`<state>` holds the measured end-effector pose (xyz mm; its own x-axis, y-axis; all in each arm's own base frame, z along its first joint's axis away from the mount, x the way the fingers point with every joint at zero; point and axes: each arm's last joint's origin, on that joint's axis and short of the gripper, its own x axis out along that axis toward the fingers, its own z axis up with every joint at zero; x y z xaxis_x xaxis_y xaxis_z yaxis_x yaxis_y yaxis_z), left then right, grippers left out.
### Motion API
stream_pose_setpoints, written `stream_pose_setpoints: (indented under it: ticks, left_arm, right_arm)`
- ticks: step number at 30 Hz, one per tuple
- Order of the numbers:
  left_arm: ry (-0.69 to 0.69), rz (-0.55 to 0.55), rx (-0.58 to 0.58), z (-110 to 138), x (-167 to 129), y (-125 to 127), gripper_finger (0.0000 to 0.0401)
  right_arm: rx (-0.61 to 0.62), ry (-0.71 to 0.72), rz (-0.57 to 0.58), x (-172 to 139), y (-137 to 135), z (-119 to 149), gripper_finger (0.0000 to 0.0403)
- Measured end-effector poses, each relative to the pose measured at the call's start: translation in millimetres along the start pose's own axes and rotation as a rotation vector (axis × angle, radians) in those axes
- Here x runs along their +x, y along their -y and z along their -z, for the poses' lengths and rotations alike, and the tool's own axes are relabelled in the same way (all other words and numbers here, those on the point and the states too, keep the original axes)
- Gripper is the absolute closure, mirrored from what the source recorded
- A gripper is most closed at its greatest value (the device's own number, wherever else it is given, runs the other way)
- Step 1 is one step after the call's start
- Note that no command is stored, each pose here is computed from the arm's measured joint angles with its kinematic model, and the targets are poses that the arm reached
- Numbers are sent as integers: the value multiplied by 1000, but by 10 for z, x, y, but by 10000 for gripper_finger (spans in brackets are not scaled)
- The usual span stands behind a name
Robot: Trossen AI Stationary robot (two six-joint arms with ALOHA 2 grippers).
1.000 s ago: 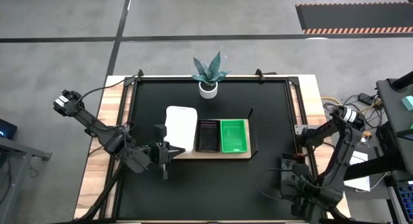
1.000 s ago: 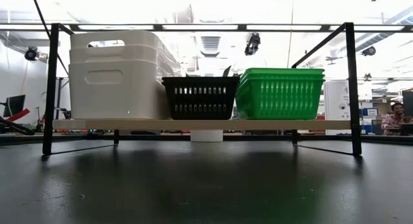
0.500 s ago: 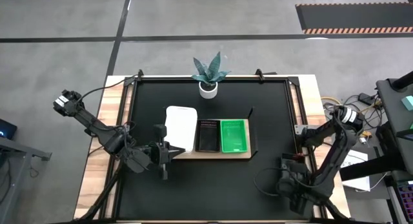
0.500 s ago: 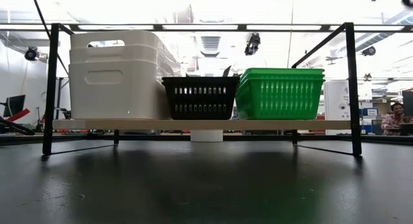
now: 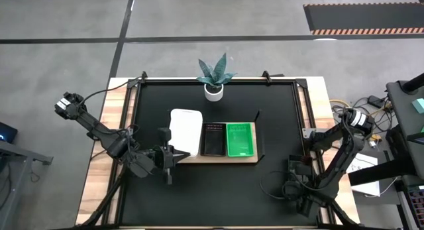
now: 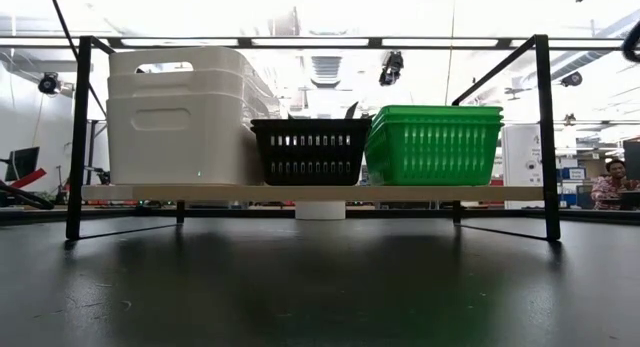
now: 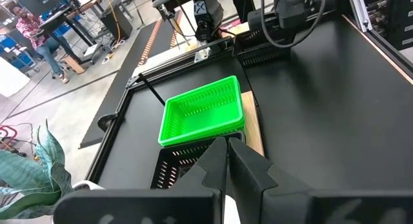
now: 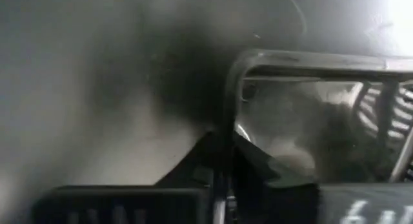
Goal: Stack baskets on shelf by color
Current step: Stack the black bin on the top of the other black bins on the shelf
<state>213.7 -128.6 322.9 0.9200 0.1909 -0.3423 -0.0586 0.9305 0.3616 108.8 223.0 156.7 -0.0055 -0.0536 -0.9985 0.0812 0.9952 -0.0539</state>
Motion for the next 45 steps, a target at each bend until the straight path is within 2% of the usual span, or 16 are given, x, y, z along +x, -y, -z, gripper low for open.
stream_pose_setpoints:
  ticks: [2, 9, 19, 23, 26, 30, 37, 41, 45]
  left_arm:
    - [0, 0, 0, 1, 0, 0, 400]
    - [0, 0, 0, 1, 0, 0, 400]
    - [0, 0, -1, 1, 0, 0, 400]
    - [0, 0, -1, 1, 0, 0, 400]
    - [0, 0, -1, 1, 0, 0, 400]
    - [0, 0, -1, 1, 0, 0, 400]
    - [0, 0, -2, 1, 0, 0, 400]
    - [0, 0, -5, 1, 0, 1, 400]
    - [-1, 0, -5, 2, 0, 1, 400]
  right_arm:
    - [-16, 9, -21, -55, -42, -18, 387]
    - [7, 55, -124, -372, -216, -155, 394]
    - [143, 178, -299, -883, -292, -638, 394]
    - [48, 312, -441, -1076, -380, -835, 394]
    - [-69, 499, -490, -1247, -420, -999, 394]
    - [-154, 717, -429, -1514, -358, -1215, 394]
    - [-263, 913, -193, -1752, -97, -1538, 394]
    - [-199, 967, -22, -1787, 216, -1816, 394]
    - [-96, 965, 65, -1761, 555, -2057, 394]
